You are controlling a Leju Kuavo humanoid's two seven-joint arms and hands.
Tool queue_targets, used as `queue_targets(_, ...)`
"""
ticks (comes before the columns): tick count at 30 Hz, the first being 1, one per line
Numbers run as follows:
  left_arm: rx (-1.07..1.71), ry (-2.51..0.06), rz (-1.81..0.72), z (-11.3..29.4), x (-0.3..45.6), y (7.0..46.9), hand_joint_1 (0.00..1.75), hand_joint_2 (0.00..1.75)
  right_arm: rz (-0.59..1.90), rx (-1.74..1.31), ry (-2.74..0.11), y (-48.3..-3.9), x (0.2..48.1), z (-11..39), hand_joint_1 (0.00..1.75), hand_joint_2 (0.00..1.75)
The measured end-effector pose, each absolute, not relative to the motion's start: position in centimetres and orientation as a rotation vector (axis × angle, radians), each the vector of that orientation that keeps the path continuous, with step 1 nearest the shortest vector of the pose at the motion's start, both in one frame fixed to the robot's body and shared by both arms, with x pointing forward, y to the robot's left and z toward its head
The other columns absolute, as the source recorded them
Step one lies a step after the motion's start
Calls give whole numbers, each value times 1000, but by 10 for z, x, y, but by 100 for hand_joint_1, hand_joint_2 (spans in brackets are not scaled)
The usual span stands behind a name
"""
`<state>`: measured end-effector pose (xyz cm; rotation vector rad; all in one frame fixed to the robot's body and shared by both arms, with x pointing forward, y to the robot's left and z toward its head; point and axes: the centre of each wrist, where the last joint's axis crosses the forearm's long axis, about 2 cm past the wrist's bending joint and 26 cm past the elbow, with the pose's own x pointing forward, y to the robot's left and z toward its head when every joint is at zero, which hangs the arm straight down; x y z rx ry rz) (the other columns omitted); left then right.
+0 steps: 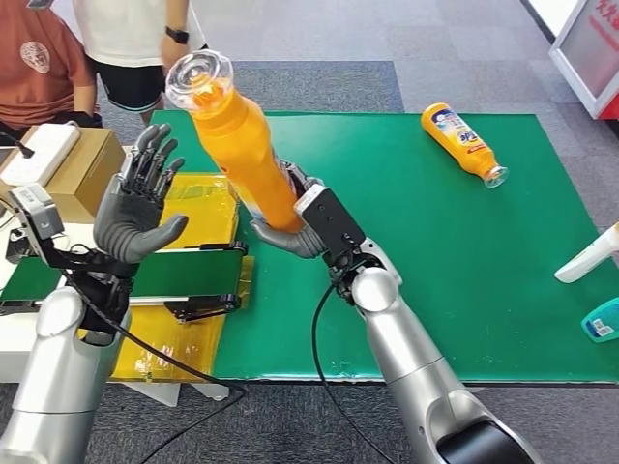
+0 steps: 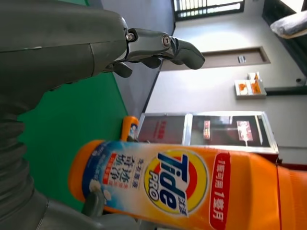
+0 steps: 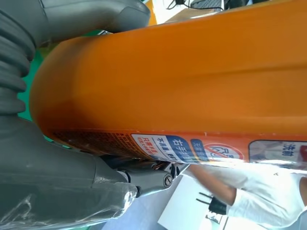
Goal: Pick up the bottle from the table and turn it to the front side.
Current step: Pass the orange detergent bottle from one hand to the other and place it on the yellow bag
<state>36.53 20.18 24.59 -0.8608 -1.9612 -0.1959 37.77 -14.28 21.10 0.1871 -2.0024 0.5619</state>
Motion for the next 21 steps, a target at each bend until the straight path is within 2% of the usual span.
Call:
queue_targets(5, -944, -1911, -267, 248, 364, 177, 0, 175, 570, 202, -1995, -137, 378, 210, 175, 175)
queue_targets(21, -988, -1837, -351, 253, 367, 147, 0, 175, 591, 210, -1992, -132, 379, 206, 175, 175)
